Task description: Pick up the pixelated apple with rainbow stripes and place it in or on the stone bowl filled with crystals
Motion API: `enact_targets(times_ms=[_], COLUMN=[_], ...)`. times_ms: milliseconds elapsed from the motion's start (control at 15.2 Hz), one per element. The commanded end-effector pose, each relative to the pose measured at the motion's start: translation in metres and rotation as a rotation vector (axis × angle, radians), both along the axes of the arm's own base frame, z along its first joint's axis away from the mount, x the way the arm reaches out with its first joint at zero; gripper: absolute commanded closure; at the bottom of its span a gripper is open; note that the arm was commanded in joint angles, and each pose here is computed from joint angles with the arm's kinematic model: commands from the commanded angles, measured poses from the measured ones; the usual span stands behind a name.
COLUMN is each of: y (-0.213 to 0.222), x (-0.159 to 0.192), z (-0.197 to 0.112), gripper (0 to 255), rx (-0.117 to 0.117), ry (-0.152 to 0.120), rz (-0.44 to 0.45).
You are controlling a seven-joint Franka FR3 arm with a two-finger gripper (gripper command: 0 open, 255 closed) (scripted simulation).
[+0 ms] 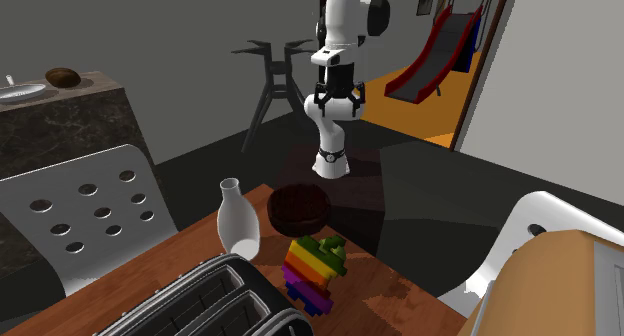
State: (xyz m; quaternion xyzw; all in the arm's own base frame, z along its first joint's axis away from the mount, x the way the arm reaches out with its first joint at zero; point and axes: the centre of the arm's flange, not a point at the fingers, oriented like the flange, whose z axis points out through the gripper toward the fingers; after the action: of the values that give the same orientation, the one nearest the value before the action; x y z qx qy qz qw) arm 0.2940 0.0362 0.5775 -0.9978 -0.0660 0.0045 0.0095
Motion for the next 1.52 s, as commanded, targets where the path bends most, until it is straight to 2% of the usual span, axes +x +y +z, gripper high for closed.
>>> enact_targets(times_ms=[0,1452], y=[0.0,0.008], x=[0.0,0.193], z=[0.0,-0.165], gripper=[0,0], rx=[0.0,-0.424], ry=[0.0,-0.219], rz=[0.0,0.649])
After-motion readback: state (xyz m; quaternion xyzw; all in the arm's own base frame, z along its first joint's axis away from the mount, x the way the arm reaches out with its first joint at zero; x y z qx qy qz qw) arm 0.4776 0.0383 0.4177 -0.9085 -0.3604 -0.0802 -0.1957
